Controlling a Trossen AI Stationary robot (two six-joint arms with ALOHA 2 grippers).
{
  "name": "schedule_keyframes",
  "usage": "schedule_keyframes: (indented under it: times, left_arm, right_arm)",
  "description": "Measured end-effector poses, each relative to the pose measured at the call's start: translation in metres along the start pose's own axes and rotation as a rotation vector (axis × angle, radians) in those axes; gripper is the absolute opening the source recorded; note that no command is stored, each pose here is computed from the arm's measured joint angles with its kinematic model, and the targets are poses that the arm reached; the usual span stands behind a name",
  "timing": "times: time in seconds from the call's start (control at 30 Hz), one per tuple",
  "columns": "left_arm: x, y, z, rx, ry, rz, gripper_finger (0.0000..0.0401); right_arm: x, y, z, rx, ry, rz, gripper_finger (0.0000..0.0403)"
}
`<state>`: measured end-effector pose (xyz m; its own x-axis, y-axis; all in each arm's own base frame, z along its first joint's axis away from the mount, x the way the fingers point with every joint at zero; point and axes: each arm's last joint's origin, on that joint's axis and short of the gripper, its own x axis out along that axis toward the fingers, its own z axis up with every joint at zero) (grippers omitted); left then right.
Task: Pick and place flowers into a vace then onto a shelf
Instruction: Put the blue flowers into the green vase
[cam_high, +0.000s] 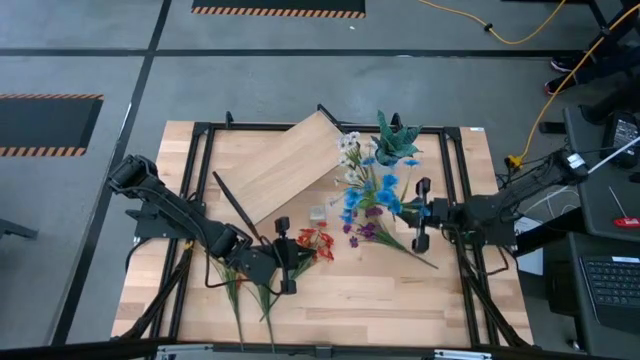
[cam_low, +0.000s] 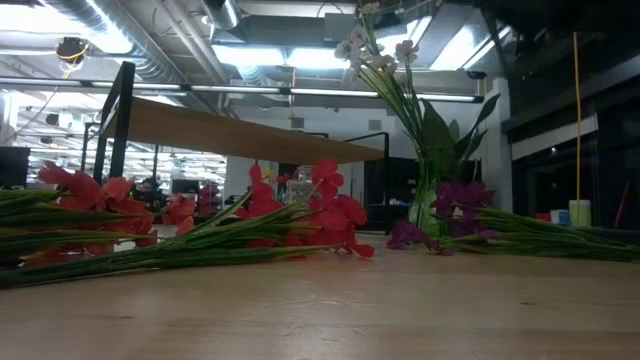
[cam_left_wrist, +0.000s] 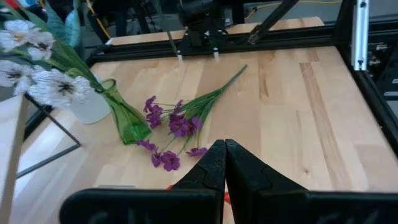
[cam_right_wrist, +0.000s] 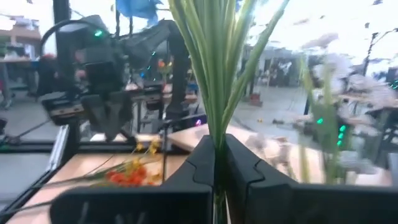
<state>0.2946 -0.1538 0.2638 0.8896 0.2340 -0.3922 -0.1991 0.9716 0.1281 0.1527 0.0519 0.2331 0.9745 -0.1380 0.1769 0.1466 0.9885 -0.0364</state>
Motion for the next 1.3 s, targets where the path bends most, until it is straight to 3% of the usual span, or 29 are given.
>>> schedule_keyframes:
  times: [0.2, 0.4, 0.67, 0.9, 1.1, 1.3]
  left_arm:
    - [0.008, 0.013, -0.002, 0.055, 0.034, 0.092, 0.0004]
    - [0.018, 0.043, -0.004, 0.081, 0.111, 0.002, 0.0003]
    - [-0.010, 0.086, -0.017, -0.020, -0.104, -0.032, 0.0003]
    - [-0.033, 0.101, -0.039, -0.046, -0.326, -0.107, 0.0003]
    - [-0.036, 0.103, -0.048, -0.034, -0.351, -0.111, 0.0003]
    - [-0.035, 0.102, -0.048, -0.044, -0.346, -0.113, 0.0003]
  right_arm:
    - [0.006, -0.020, -0.006, -0.030, -0.045, 0.002, 0.0010]
    - [0.012, -0.030, -0.002, -0.037, -0.069, 0.021, 0.0010]
    - [0.017, -0.037, -0.006, -0.036, -0.057, 0.015, 0.0010]
    - [0.031, -0.045, -0.010, -0.057, -0.135, -0.033, 0.0010]
    - [0.043, -0.055, -0.023, -0.069, -0.138, -0.018, 0.0010]
    - [0.051, -0.067, -0.030, -0.085, -0.163, -0.077, 0.0010]
